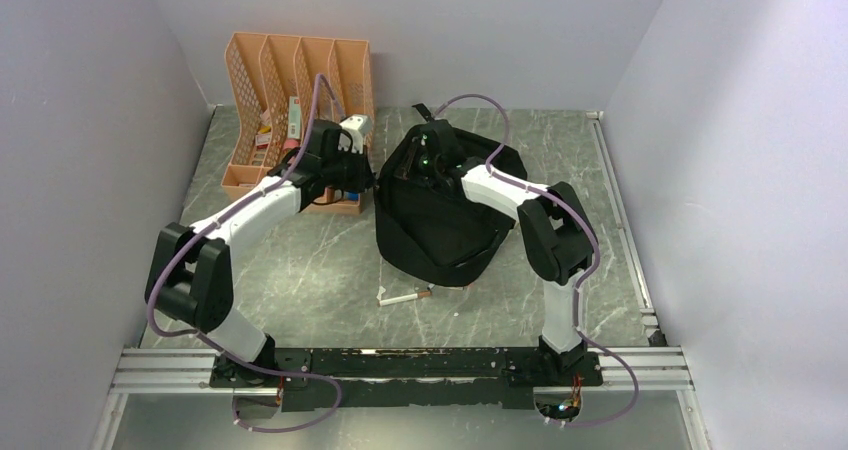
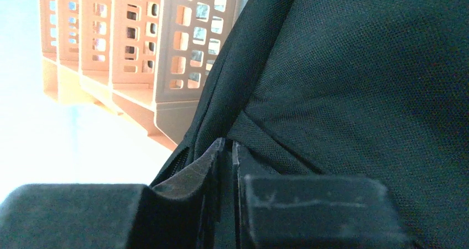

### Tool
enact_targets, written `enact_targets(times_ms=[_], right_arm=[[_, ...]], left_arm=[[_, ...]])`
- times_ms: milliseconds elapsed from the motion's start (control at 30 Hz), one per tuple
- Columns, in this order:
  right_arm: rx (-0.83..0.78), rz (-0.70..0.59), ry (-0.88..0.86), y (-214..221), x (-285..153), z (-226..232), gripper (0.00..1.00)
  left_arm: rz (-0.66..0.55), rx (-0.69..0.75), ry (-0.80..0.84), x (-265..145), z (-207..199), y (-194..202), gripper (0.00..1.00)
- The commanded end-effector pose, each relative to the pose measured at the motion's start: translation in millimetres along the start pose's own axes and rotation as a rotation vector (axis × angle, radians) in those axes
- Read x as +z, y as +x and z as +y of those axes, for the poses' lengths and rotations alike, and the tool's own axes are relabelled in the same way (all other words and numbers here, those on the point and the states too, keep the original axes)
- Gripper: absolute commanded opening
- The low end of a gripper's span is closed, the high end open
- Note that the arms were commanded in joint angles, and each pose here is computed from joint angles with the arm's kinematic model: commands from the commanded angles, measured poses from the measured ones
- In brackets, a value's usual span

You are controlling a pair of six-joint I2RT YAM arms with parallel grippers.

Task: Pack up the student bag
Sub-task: Zip the student bag at the center of the board.

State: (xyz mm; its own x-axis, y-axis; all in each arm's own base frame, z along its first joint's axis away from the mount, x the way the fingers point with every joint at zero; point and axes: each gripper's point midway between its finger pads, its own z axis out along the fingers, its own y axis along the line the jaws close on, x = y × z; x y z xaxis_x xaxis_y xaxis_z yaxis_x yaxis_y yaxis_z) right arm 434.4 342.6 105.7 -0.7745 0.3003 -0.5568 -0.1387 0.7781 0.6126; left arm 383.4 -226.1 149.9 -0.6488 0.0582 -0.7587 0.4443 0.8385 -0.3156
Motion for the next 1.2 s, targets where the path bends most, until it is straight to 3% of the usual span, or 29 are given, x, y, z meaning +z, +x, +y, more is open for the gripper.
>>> enact_targets(times_ms=[0, 200, 367, 600, 933, 1167], right_arm=[[-0.013, -0.094, -0.076, -29, 0, 27, 0.11], [-0.046, -0.114, -0.12, -31, -8, 34, 0.08], [-0.115, -0.168, -0.239, -32, -32, 51, 0.0], [-0.229, -0.215, -0.282, -39, -63, 62, 0.0], [-0.364, -0.175, -0.305, -22, -81, 57, 0.0], [-0.372, -0.121, -0.13, -5, -88, 14, 0.21]], left_arm=[[-0.004, 0.001, 0.05, -17, -13, 1, 0.05], [0.009, -0.003, 0.028, -22, -8, 11, 0.05], [-0.002, -0.014, -0.004, -22, -3, 10, 0.05], [-0.036, -0.03, -0.058, -21, 5, 2, 0.05], [-0.048, -0.035, -0.078, -15, 10, -1, 0.05], [-0.047, -0.04, -0.045, -2, 5, -9, 0.05]])
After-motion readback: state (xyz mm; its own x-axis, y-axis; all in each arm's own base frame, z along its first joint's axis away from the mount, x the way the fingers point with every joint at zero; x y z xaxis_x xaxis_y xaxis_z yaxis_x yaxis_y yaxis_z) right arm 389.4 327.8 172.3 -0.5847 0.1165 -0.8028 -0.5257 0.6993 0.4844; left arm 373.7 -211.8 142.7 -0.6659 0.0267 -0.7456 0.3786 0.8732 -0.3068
